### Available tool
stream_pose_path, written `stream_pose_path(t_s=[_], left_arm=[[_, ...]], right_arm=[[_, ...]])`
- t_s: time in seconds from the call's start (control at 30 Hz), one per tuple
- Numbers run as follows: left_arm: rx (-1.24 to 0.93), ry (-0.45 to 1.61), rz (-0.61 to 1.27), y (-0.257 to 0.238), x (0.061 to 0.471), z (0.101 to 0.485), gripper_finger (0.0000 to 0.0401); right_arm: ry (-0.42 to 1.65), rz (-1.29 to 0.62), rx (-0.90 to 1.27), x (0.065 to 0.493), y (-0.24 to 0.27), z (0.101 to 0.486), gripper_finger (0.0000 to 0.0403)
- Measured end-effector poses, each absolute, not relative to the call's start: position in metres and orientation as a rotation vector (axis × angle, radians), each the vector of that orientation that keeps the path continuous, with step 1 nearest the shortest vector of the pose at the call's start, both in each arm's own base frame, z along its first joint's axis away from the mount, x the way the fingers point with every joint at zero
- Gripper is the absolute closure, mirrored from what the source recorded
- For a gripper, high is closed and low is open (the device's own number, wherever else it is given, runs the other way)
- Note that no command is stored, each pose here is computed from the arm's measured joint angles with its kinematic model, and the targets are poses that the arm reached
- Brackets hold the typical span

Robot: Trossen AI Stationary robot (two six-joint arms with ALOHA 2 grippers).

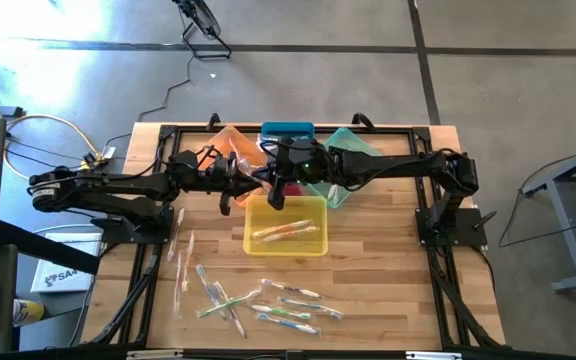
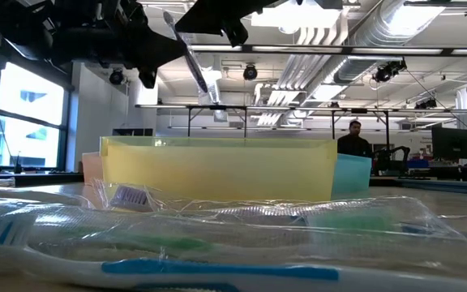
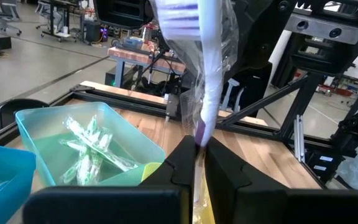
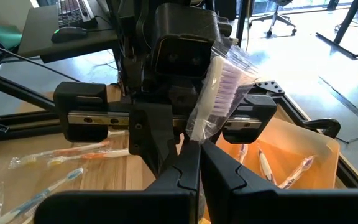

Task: Pick & Place Toothbrushes
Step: Put the purple toothbrush into the orange bin

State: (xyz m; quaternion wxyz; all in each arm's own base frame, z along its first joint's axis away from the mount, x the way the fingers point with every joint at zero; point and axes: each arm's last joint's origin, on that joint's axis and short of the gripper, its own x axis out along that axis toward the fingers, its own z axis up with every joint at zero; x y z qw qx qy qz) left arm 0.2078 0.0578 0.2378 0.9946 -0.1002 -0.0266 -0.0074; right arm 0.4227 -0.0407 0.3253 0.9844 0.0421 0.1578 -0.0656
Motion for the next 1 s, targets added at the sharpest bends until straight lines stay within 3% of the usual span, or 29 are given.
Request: stream_pose_path(t_s=[0.6, 1.0], left_arm=[[-0.201, -0.053, -0.015, 0.0578, 0.2078, 0.2377, 0.0385], [-0.201, -0.056, 0.002, 0.0583, 0.2078, 0.2379, 0.0385]], right_arm=[[0.318, -0.128, 0.084, 0.4228, -0.0399, 0.3252, 0.0388], [0.316, -0.128, 0.084, 0.4224, -0.0396, 0.3259, 0.0248]])
